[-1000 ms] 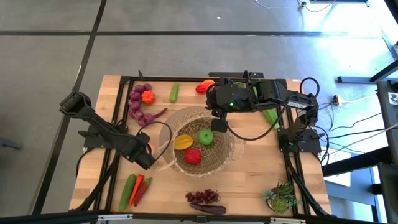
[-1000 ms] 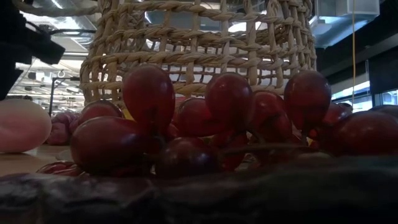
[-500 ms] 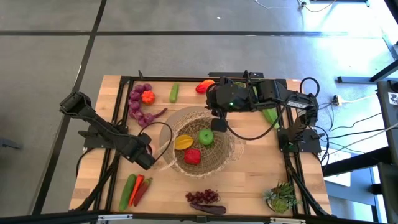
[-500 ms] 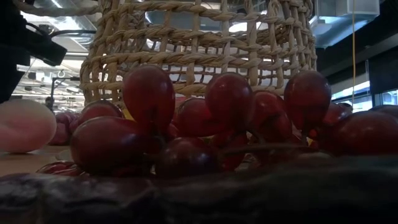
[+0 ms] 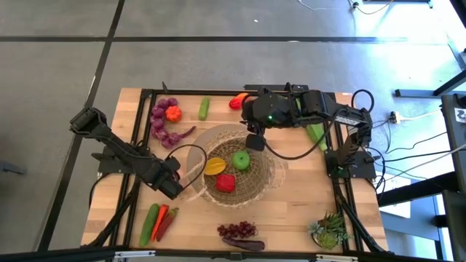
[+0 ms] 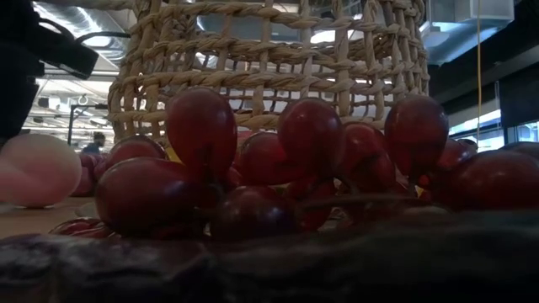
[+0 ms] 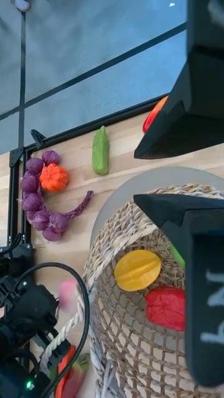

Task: Build produce basket
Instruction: Put the pink peach into the brown basket

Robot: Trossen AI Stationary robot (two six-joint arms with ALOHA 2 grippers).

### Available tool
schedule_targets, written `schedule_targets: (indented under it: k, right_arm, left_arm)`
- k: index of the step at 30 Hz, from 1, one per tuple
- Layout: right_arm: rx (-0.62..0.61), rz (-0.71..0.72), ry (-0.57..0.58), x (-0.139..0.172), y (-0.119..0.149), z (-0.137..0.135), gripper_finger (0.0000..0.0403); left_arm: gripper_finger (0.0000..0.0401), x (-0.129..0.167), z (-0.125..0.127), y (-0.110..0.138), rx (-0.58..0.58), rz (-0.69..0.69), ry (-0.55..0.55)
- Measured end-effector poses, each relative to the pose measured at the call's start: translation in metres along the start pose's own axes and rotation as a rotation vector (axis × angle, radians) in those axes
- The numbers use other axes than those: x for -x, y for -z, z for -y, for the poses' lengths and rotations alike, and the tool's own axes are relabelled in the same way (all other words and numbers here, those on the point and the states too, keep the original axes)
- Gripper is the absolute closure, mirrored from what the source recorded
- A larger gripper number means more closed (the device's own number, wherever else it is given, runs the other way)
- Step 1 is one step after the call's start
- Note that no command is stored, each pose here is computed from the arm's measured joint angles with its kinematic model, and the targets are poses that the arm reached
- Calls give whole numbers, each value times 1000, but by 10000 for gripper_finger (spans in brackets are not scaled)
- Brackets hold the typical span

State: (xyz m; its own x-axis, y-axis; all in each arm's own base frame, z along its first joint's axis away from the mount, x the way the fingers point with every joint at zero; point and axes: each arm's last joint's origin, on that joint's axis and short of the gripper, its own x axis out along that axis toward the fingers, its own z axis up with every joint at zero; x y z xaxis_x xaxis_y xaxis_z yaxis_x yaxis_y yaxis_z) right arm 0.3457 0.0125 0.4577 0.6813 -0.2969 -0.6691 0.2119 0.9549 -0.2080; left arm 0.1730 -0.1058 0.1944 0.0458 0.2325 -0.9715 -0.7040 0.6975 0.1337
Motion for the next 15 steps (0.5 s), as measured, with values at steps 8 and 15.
schedule_targets:
  k: [8, 15]
  right_arm:
    - [-11, -3, 3, -1, 0, 4, 305]
    - [-14, -4, 5, -2, 0, 5, 305]
  left_arm:
    - [332, 0, 2, -1, -59, 9, 15]
    - [332, -1, 0, -6, -37, 5, 9]
